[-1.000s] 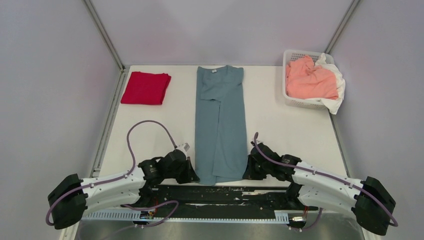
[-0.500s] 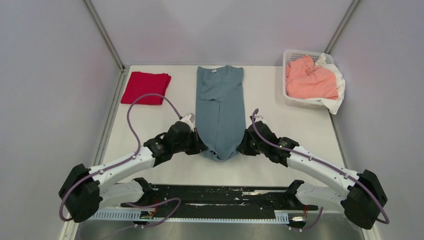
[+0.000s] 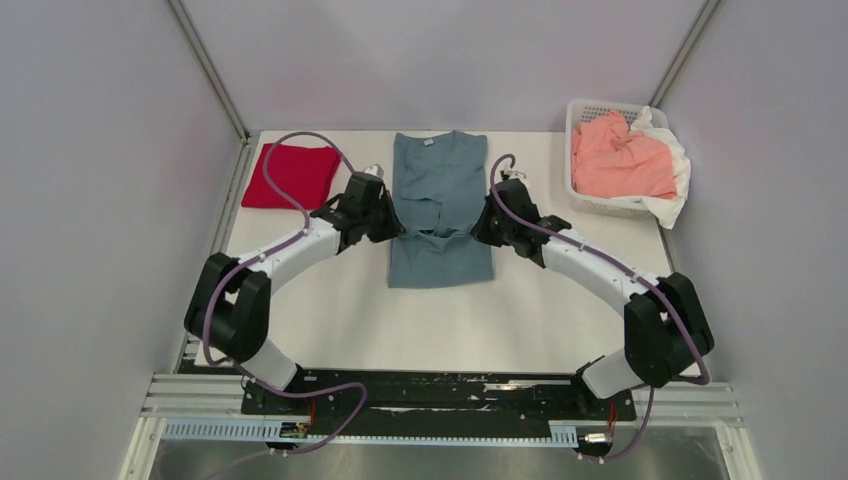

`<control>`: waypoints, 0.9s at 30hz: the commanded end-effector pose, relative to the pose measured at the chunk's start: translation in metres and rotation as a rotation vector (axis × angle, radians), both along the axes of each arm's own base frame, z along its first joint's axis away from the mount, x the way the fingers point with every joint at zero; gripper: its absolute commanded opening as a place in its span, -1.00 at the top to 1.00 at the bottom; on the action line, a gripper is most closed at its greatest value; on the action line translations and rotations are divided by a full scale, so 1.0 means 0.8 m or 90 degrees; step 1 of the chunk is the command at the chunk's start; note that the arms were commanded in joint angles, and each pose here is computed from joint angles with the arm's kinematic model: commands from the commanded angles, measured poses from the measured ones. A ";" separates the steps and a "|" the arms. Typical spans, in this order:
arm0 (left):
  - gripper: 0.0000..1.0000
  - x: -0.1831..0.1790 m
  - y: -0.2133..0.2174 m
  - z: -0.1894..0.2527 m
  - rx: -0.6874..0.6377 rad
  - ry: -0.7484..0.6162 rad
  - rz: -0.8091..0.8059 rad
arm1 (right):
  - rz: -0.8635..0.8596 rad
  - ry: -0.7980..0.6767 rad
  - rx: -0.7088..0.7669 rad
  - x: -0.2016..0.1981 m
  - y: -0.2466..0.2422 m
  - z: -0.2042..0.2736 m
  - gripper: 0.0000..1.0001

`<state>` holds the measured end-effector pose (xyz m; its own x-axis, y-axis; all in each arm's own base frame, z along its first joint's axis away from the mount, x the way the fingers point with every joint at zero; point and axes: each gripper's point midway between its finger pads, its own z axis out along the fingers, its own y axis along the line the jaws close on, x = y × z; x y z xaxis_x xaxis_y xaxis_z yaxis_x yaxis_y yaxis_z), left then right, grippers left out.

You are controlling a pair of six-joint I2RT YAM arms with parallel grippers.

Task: Fold and stack the t-shirts
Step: Fold the folded rectangular tshirt in 1/3 of the way

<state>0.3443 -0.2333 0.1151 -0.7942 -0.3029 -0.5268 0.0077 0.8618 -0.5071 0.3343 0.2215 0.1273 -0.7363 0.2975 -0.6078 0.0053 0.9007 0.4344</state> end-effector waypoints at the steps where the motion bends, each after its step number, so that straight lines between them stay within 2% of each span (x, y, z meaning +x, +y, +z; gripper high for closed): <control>1: 1.00 0.045 0.009 0.003 0.025 -0.008 -0.003 | -0.007 -0.075 0.004 0.063 0.006 0.036 1.00; 12: 1.00 0.125 0.020 -0.001 0.040 -0.014 0.003 | -0.042 -0.042 -0.017 0.119 -0.006 -0.001 1.00; 22: 0.89 0.148 0.020 -0.034 0.054 0.015 -0.016 | -0.049 -0.019 -0.021 0.149 -0.016 -0.027 0.92; 24: 0.72 0.154 0.021 -0.035 0.049 0.015 -0.016 | -0.056 -0.015 -0.022 0.156 -0.019 -0.033 0.81; 26: 0.41 0.162 0.019 -0.032 0.041 0.007 -0.022 | -0.066 -0.017 -0.024 0.164 -0.025 -0.035 0.70; 27: 0.11 0.168 0.019 -0.026 0.036 -0.002 -0.023 | -0.067 -0.020 -0.025 0.170 -0.028 -0.033 0.56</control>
<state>0.4554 -0.2179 0.0714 -0.8350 -0.2424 -0.4940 -0.0070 0.9024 -0.4309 0.4390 0.2012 0.0784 -0.7416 0.3276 -0.5854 0.1117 0.9208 0.3737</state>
